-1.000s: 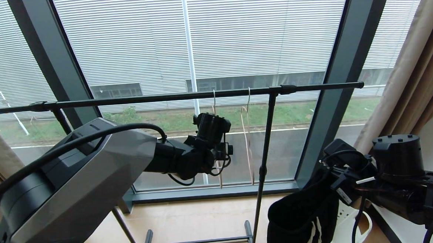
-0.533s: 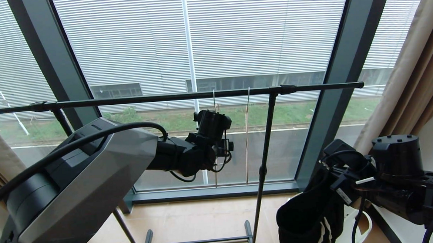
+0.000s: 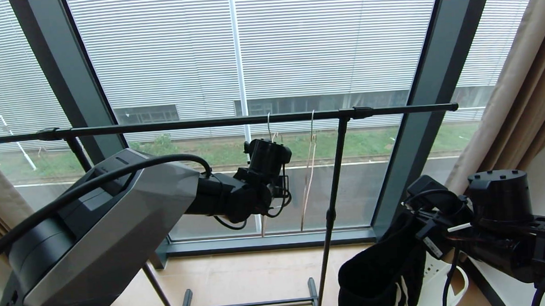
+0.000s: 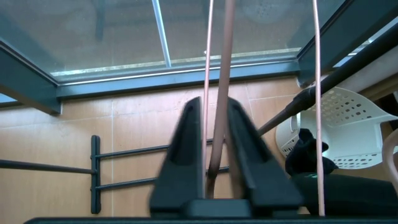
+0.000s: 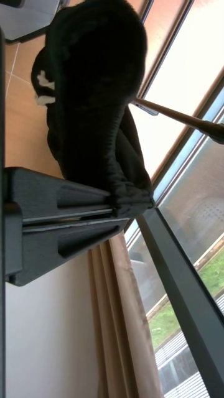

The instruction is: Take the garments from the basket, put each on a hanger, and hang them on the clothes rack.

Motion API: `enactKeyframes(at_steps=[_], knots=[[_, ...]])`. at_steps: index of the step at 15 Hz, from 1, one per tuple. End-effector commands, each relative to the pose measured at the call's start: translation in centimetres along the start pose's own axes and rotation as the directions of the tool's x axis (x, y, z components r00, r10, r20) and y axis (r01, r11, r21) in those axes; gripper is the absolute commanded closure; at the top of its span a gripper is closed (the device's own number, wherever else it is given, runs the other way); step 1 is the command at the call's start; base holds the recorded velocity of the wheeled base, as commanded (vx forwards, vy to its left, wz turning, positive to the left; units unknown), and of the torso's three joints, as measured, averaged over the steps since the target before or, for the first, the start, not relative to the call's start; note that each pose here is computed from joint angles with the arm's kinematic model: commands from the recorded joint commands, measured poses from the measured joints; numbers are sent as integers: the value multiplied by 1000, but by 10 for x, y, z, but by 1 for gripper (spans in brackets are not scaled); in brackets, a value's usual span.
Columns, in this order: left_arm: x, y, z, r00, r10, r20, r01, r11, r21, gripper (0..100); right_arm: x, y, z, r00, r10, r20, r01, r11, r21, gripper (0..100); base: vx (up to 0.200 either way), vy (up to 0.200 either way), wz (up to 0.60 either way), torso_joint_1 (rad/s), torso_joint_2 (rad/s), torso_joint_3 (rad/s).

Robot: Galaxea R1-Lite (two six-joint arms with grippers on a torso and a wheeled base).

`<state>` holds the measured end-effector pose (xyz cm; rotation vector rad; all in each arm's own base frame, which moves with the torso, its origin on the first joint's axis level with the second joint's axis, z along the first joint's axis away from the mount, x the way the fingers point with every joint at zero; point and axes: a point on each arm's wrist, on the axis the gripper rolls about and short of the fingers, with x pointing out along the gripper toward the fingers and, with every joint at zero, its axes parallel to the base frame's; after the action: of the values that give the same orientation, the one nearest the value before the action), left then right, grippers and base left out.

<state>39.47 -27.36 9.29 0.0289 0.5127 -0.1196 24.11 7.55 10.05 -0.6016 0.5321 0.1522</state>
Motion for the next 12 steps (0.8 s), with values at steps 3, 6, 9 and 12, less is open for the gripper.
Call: enactKeyframes(at_steps=[3,6,9,12], knots=[[-1,1,1,1000,2,2,-2,1000,-4,100,0,0,0,1000,0,0,0,1000,-2,100,0,0,0,0,0,0],[-5,1,6,1000,-1,13,1,1000,-9,100,0,0,0,1000,0,0,0,1000,-1,100,0,0,0,0,0,0],[-28,6,23,999,-15,48,16,1000,-22,100,0,0,0,1000,0,0,0,1000,-1,100,0,0,0,0,0,0],[-50,16,23,999,-15,33,15,1000,9,100,-1,0,0,1000,-1,1,1,1000,0,100,0,0,0,0,0,0]])
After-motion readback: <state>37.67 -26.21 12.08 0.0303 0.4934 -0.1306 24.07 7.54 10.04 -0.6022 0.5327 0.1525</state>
